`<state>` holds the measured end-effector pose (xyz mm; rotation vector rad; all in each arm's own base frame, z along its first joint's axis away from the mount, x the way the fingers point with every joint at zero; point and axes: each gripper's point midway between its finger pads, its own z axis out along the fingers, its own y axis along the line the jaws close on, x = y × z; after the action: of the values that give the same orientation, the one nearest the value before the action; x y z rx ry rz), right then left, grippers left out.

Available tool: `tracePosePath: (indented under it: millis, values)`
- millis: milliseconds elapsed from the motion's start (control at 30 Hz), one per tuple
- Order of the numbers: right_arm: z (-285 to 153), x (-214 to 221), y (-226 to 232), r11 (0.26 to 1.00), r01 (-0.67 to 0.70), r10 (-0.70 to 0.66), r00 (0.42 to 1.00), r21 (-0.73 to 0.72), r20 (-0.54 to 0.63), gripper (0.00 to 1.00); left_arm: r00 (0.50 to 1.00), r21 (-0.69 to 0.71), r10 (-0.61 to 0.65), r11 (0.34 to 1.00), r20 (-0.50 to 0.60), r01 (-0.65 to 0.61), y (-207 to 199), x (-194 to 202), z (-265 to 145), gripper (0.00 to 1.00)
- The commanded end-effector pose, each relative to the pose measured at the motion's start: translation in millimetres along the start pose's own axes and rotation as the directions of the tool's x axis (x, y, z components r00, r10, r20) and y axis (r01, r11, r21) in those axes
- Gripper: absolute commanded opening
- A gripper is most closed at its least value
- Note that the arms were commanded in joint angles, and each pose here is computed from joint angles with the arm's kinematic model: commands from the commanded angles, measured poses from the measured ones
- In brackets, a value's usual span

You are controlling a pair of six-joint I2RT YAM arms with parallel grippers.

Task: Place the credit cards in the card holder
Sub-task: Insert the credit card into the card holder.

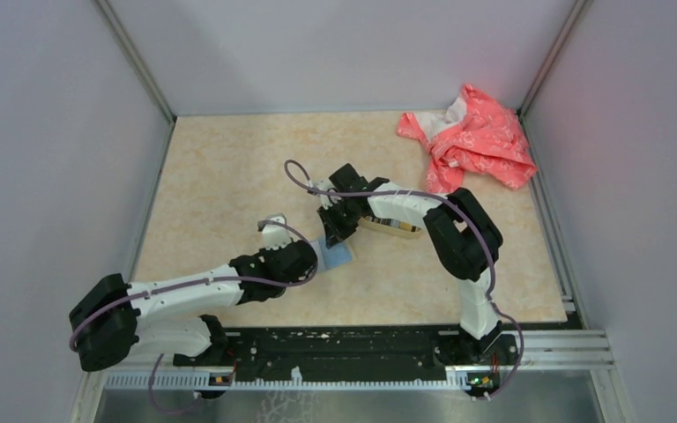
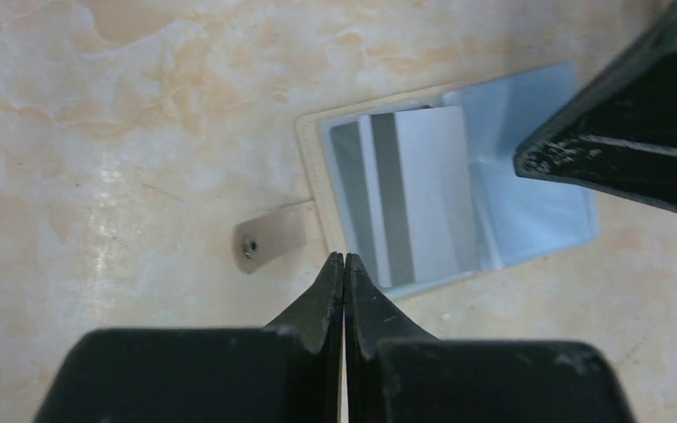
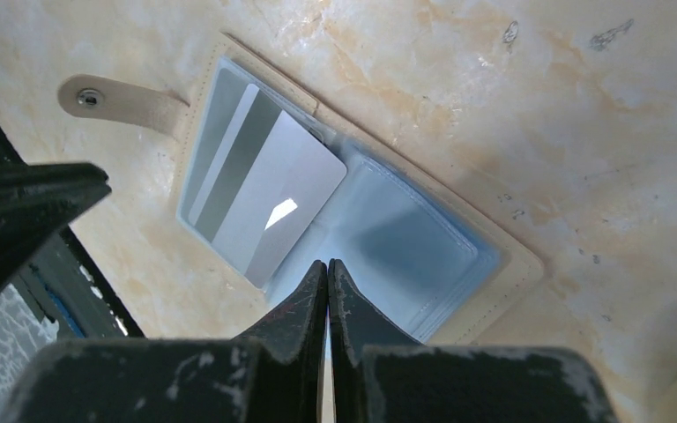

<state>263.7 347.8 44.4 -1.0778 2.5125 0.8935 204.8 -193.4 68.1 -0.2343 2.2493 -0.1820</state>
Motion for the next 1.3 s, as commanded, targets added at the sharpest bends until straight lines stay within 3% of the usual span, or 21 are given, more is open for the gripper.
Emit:
tracePosePath:
  millis: [0, 633, 933, 1133, 1267]
  values:
    - [7.9, -10.2, 0.3, 0.998, 0.044, -0.044, 0.999, 0.042, 0.01, 0.0, 0.992, -0.048, 0.072, 0.996, -0.107, -0.078, 27.0, 17.7, 9.4, 0.0]
    - [35.4, -8.8, 25.3, 0.995, 0.085, -0.085, 0.996, 0.043, -0.015, 0.0, 0.965, -0.003, 0.083, 0.996, -0.248, -0.087, 30.6, 47.8, 45.8, 0.0]
    - [26.8, -21.9, 40.7, 0.995, 0.097, -0.096, 0.993, -0.001, 0.075, 0.0, 0.964, 0.013, 0.084, 0.996, -0.252, -0.084, 29.7, 49.2, 48.2, 0.0]
    - [2.1, -34.9, 42.2, 0.991, 0.137, -0.136, 0.982, 0.001, 0.128, 0.0, 0.966, 0.007, 0.074, 0.997, -0.248, -0.075, 32.0, 47.1, 47.9, 0.0]
    - [-37.1, -45.6, 53.8, 0.952, 0.306, -0.297, 0.932, -0.014, 0.207, 0.01, 0.972, 0.037, 0.064, 0.998, -0.227, -0.057, 25.6, 35.0, 39.1, 0.03]
